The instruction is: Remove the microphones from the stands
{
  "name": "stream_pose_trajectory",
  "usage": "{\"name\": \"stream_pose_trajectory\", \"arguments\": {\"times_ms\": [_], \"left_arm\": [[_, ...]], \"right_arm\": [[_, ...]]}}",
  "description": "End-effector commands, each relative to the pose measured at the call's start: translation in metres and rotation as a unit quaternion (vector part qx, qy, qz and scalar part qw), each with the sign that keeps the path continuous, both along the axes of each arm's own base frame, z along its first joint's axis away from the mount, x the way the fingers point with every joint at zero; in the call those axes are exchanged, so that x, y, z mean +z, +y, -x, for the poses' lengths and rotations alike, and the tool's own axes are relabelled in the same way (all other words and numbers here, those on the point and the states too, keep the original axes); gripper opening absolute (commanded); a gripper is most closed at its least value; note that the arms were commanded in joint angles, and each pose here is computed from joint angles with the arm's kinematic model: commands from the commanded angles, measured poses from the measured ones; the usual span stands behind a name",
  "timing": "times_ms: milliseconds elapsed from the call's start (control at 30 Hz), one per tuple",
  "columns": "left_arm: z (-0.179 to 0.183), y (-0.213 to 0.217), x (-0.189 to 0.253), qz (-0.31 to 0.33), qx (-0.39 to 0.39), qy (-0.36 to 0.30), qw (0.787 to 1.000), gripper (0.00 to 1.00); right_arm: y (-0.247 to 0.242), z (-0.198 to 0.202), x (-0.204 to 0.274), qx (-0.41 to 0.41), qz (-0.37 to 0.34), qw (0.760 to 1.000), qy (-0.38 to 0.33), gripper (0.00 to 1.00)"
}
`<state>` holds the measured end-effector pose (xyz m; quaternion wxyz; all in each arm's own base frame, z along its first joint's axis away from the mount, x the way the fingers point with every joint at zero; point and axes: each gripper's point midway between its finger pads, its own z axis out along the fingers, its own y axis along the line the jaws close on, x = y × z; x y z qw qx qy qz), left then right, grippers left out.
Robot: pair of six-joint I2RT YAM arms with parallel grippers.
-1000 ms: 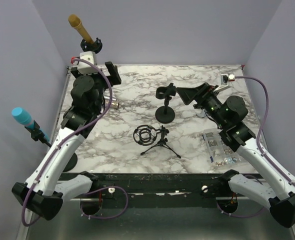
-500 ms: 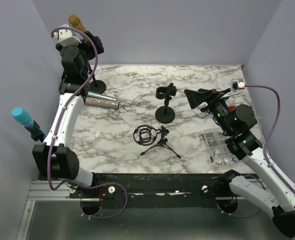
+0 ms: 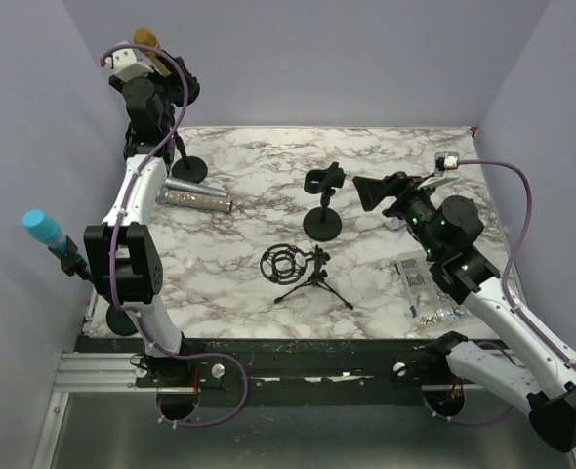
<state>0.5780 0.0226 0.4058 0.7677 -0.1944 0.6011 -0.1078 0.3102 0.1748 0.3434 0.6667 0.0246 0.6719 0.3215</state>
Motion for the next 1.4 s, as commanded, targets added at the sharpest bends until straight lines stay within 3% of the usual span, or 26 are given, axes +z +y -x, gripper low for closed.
{"name": "stream_pose_trajectory", "arguments": {"times_ms": [0, 233, 433, 800, 1167, 1367], "left_arm": [[-0.012, 0.019, 0.024, -0.017, 0.033, -0.067, 0.997, 0.99], [-0.04, 0.016, 0.027, -0.024, 0.004, -0.102, 0.995, 0.98], [-0.059, 0.015, 0.029, -0.033, -0.001, -0.114, 0.993, 0.88], [-0.062, 0.024, 0.039, -0.045, 0.024, -0.127, 0.991, 0.38], [-0.009, 0.026, 0.123, -0.074, 0.051, -0.185, 0.979, 0.31], [0.05, 0.019, 0.191, -0.085, 0.054, -0.236, 0.966, 0.31]], "right_arm": [[-0.003, -0.007, -0.008, -0.018, 0.016, 1.0, -0.002, 1.0], [-0.004, -0.019, -0.021, -0.036, 0.037, 0.999, 0.01, 1.0], [-0.001, -0.027, -0.029, -0.038, 0.049, 0.998, 0.017, 1.0], [-0.001, -0.029, -0.032, -0.04, 0.054, 0.998, 0.019, 1.0], [-0.005, -0.022, -0.026, -0.039, 0.046, 0.998, 0.011, 1.0], [-0.008, -0.018, -0.023, -0.043, 0.042, 0.998, 0.005, 1.0]]}}
